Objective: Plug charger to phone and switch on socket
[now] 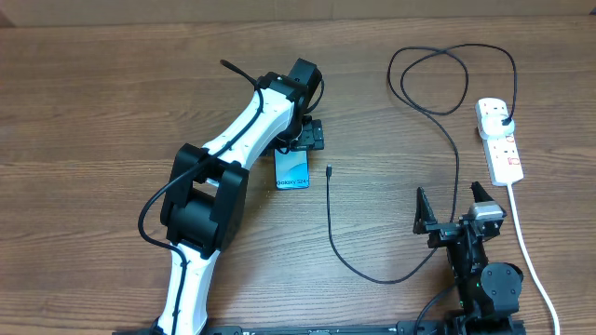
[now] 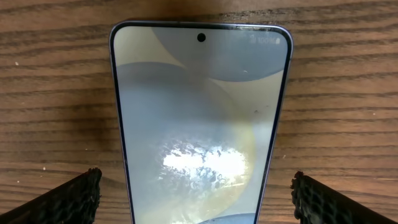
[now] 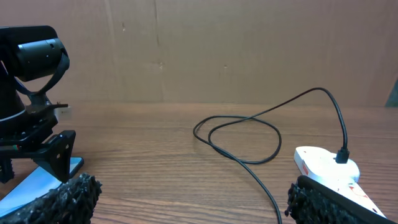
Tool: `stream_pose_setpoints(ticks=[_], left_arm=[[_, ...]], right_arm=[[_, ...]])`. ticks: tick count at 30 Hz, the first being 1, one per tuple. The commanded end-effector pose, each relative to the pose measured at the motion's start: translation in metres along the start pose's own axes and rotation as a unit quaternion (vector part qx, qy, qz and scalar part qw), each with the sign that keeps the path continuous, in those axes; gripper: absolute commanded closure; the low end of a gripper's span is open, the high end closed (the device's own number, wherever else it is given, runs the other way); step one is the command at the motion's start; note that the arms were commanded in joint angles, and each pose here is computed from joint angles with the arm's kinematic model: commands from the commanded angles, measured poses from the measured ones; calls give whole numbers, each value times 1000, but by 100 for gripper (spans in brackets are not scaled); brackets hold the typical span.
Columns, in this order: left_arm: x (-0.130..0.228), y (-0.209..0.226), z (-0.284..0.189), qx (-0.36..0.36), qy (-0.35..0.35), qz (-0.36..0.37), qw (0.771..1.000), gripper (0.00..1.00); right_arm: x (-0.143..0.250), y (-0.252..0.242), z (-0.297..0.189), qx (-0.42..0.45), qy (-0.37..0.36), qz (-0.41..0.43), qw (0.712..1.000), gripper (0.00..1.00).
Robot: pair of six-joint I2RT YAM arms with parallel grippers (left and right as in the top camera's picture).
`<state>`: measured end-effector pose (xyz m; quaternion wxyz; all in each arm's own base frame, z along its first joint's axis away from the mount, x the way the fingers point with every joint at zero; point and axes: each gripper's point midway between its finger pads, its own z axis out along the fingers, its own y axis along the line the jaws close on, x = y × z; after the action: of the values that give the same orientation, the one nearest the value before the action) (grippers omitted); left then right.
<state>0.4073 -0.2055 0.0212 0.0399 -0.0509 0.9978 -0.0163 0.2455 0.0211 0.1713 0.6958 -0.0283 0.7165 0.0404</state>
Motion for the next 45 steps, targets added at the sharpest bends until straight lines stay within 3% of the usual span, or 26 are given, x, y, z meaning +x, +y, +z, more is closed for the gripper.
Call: stream_pose_setpoints(ticks=[1,45], left_arm=[[6,-1,6,-2,10,9,1000,0],[5,0,6,-5,8,11,1000,0]], right_arm=[[2,-2,0,6,-2,-1,1000,0],[2,-2,0,6,-2,-1,1000,0]])
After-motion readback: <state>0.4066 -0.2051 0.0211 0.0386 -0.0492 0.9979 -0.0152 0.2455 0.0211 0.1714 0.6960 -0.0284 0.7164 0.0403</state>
